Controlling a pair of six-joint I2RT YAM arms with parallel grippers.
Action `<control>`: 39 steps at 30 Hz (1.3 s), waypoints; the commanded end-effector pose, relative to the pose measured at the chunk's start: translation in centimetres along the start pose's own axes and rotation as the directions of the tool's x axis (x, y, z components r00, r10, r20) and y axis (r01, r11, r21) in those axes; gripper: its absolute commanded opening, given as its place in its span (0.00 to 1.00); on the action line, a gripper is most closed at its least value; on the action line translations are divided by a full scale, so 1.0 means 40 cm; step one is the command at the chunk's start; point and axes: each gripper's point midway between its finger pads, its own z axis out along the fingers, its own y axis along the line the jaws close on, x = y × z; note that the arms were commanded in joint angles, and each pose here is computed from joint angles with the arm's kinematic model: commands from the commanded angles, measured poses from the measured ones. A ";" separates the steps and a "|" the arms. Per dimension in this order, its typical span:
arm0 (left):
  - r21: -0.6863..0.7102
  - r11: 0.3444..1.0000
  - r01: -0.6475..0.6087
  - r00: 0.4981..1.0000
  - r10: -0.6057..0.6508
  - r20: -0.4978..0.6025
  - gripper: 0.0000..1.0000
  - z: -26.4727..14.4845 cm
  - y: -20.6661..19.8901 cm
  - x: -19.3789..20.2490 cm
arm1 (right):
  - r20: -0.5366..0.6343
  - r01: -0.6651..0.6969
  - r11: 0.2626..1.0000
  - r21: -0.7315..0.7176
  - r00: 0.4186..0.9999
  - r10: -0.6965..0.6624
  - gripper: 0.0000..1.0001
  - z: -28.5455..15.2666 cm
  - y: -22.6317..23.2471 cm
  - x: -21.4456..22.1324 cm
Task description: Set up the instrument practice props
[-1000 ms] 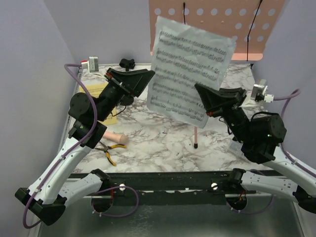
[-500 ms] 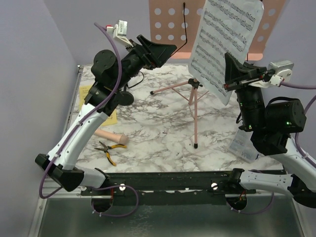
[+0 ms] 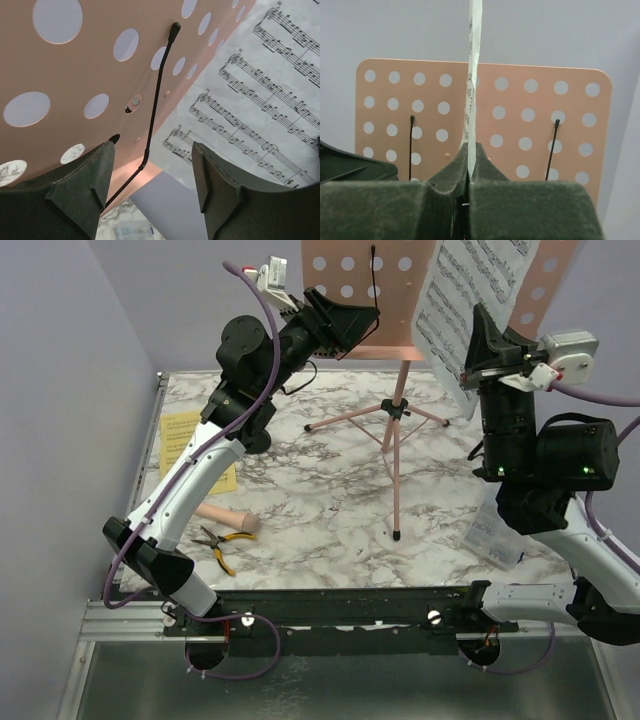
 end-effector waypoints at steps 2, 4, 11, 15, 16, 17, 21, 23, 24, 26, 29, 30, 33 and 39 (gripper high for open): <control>0.025 0.998 -0.050 0.997 0.048 0.066 0.65 0.029 -0.033 -0.026 | 0.024 0.112 0.992 0.052 0.993 -0.114 0.01 0.030 -0.008 0.000; 0.013 0.998 -0.056 0.996 0.055 0.073 0.62 0.033 -0.028 -0.025 | 0.023 0.117 0.992 0.047 0.993 -0.119 0.01 0.036 -0.007 0.007; -0.023 0.997 -0.075 0.991 0.077 0.110 0.53 0.035 -0.019 -0.027 | -0.046 0.139 0.990 0.027 0.989 -0.138 0.01 0.090 -0.022 0.113; -0.020 0.997 -0.077 0.991 0.079 0.111 0.48 0.043 -0.017 -0.021 | -0.039 0.099 0.995 -0.006 0.994 -0.100 0.01 0.090 -0.017 0.119; -0.022 0.997 -0.077 0.991 0.079 0.111 0.47 0.046 -0.013 -0.019 | -0.039 0.098 0.995 -0.007 0.994 -0.099 0.01 0.090 -0.018 0.119; -0.023 0.997 -0.078 0.991 0.080 0.110 0.46 0.048 -0.011 -0.018 | -0.041 0.103 0.995 -0.002 0.994 -0.103 0.01 0.092 -0.021 0.122; -0.018 0.997 -0.076 0.991 0.077 0.111 0.43 0.058 -0.012 -0.016 | -0.044 0.119 0.993 0.000 0.992 -0.119 0.01 0.100 -0.030 0.142; -0.013 0.997 -0.074 0.991 0.075 0.109 0.41 0.063 -0.014 -0.014 | -0.041 0.116 0.993 -0.004 0.992 -0.116 0.01 0.105 -0.033 0.147; -0.010 0.997 -0.073 0.991 0.074 0.110 0.40 0.066 -0.015 -0.013 | -0.040 0.116 0.993 -0.006 0.992 -0.116 0.01 0.108 -0.033 0.150; -0.007 0.998 -0.069 0.991 0.070 0.110 0.38 0.070 -0.017 -0.012 | -0.040 0.112 0.994 -0.012 0.993 -0.112 0.01 0.116 -0.034 0.153; -0.004 0.998 -0.069 0.991 0.069 0.114 0.35 0.077 -0.017 -0.011 | -0.047 0.109 0.994 -0.026 0.993 -0.110 0.01 0.131 -0.032 0.165; -0.002 0.998 -0.069 0.991 0.068 0.115 0.33 0.079 -0.019 -0.010 | -0.048 0.110 0.993 -0.028 0.993 -0.112 0.01 0.136 -0.032 0.168; 0.003 0.998 -0.069 0.991 0.068 0.115 0.26 0.081 -0.021 -0.010 | -0.053 0.105 0.993 -0.045 0.993 -0.107 0.01 0.146 -0.024 0.175; 0.016 0.995 -0.094 0.989 0.092 0.118 0.16 0.074 -0.030 -0.012 | -0.047 0.099 0.992 -0.071 0.994 -0.103 0.01 0.154 -0.013 0.183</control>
